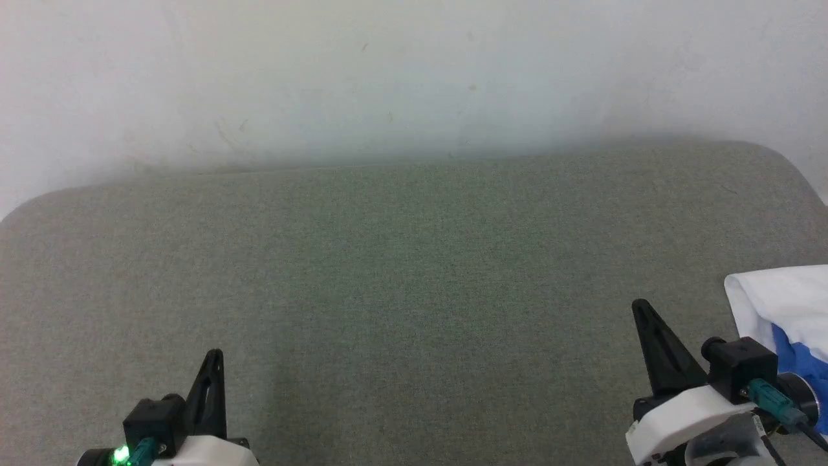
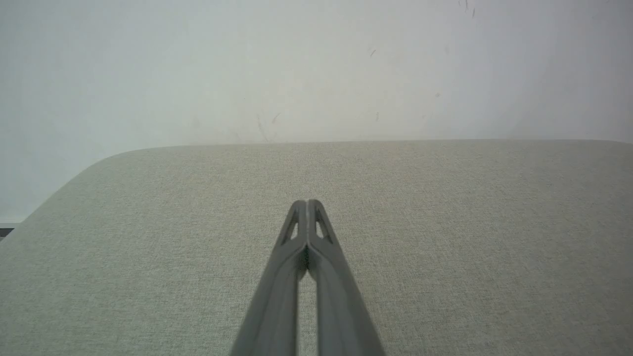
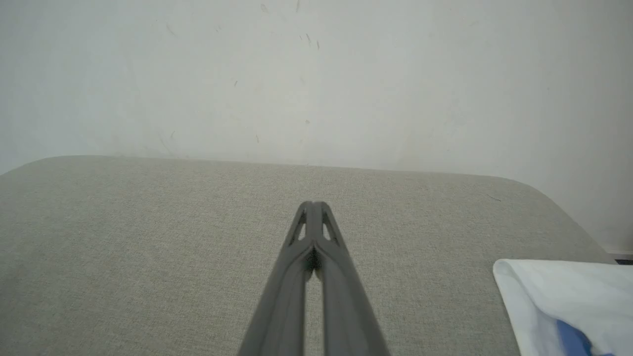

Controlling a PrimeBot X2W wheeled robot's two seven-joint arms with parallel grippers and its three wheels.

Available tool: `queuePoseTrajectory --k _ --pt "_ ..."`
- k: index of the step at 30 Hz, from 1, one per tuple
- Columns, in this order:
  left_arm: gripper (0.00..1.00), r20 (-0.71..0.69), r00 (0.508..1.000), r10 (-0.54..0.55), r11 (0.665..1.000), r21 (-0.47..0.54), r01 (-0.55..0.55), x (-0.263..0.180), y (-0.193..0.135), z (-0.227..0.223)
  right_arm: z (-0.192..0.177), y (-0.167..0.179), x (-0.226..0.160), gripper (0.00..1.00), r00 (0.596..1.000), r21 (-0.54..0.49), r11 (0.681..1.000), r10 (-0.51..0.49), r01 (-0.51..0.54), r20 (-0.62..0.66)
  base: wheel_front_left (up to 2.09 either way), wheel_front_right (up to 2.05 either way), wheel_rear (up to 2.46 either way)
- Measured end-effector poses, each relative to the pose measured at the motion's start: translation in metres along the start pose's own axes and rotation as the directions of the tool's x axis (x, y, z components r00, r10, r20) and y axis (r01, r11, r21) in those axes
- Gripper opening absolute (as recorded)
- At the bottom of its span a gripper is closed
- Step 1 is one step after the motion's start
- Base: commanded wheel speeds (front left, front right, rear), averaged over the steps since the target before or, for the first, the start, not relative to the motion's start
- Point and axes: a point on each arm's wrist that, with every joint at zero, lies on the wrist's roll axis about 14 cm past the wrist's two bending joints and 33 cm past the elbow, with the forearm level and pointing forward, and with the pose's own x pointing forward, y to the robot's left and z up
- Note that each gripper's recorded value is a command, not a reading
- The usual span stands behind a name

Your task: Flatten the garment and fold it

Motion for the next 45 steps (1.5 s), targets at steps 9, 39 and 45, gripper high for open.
queuePoseTrajectory --k 9,39,45 --pt "0.0 0.008 1.0 -0.006 1.0 0.002 0.006 0.004 -0.003 0.005 0.0 0.0 0.001 0.0 1.0 -0.009 1.0 -0.001 0.001 -0.004 0.0 0.0 0.0" --pt "0.0 0.005 1.0 -0.022 1.0 0.017 0.022 0.01 -0.014 0.014 0.004 -0.002 0.005 0.0 1.0 -0.039 0.999 -0.003 0.003 -0.002 0.0 0.0 0.0" --pt "0.0 0.003 1.0 -0.025 1.0 0.016 0.025 0.011 -0.016 0.015 0.003 -0.002 0.005 0.0 1.0 -0.045 0.999 -0.004 0.003 -0.008 0.0 0.0 0.0"
